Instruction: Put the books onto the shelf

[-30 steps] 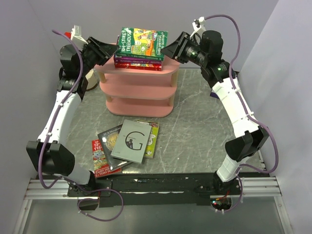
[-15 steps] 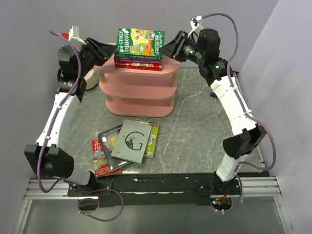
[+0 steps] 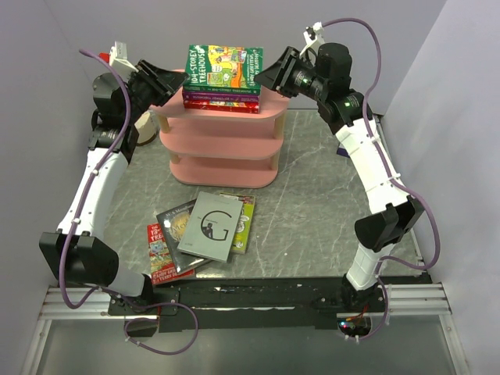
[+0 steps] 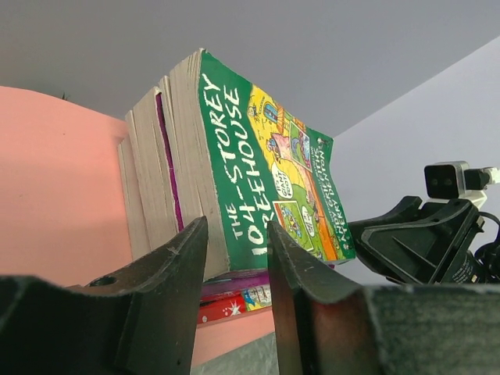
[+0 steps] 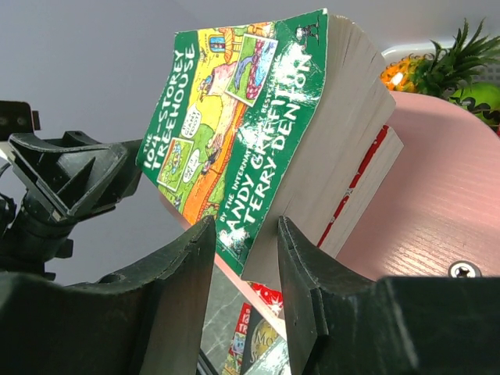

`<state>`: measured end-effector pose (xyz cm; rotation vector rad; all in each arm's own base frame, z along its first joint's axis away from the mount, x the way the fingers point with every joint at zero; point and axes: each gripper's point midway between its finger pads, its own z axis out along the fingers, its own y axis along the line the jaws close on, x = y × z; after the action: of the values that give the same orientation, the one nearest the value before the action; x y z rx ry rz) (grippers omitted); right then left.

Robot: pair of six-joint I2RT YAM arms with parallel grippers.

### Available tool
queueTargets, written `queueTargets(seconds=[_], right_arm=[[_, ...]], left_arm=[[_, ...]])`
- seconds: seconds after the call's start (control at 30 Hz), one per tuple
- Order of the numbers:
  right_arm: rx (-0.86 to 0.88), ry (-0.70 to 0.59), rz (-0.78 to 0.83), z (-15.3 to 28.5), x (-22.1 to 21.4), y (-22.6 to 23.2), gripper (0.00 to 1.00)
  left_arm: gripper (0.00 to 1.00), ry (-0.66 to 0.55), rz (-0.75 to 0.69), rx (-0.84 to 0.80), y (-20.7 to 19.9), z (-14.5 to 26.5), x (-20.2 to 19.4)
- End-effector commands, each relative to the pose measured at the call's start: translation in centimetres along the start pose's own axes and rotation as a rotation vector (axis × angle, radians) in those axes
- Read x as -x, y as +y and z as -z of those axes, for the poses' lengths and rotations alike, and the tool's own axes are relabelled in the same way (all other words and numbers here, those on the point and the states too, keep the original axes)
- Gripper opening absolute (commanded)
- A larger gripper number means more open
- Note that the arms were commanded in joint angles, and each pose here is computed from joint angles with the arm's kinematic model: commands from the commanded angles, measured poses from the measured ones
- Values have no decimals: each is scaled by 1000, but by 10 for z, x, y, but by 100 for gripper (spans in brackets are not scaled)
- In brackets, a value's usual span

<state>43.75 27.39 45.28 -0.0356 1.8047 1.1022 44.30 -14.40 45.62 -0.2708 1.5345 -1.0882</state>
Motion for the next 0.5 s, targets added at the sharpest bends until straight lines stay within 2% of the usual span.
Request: queueTargets(seconds=[0.0,0.47], right_arm=[[92,7,21,-1,-3,29,45],[66,-11,23,11,1,23,54]], left_arm=[[43,11,-31,-104,-37,12,4],[49,-26,-34,-83,-34,21,17]])
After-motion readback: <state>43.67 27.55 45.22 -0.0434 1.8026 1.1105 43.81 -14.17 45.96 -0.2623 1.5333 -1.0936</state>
